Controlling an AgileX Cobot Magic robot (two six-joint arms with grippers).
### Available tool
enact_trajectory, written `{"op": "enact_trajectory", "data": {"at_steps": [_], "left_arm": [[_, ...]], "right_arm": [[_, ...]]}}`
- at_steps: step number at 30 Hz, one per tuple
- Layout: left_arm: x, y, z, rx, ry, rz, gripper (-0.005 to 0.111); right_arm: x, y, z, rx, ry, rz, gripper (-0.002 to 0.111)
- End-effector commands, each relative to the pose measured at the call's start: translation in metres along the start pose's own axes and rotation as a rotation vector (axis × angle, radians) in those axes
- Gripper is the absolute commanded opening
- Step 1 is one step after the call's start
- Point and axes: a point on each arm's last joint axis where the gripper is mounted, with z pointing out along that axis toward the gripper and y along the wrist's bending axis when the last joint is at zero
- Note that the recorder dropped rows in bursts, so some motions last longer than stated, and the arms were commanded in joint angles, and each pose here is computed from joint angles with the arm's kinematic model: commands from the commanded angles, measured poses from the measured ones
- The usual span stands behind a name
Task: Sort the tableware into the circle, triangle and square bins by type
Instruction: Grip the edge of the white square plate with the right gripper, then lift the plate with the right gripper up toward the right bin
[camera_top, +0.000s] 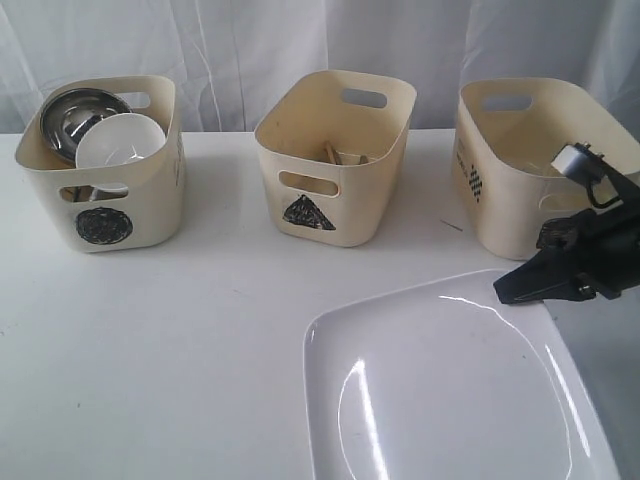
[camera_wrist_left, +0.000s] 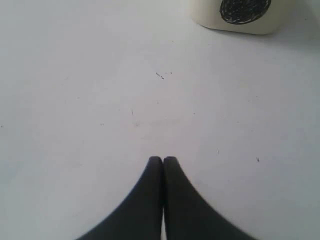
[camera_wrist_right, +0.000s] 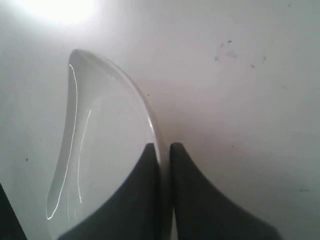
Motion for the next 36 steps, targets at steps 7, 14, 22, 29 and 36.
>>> {"op": "enact_trajectory", "data": {"at_steps": [7, 14, 22, 29, 36], "left_arm": [[0.006, 0.000, 0.001, 0.006, 0.045, 0.004, 0.000], [0.006, 0.000, 0.001, 0.006, 0.045, 0.004, 0.000], [0.006, 0.000, 0.001, 0.006, 0.045, 0.004, 0.000], [0.006, 0.000, 0.001, 0.006, 0.045, 0.004, 0.000], [0.006, 0.000, 0.001, 0.006, 0.045, 0.004, 0.000]], "right_arm": [[-0.007, 0.023, -0.015, -0.043, -0.039, 0.077, 0.000], [-0.022, 0.051, -0.038, -0.043, -0.130, -0.010, 0.000], [-0.063, 0.083, -0.084, 0.053, -0.288, -0.010, 0.000], [-0.091, 0.087, -0.103, 0.062, -0.339, 0.009, 0.000], [-0.109, 0.091, -0.126, 0.133, -0.425, -0.038, 0.000]]}}
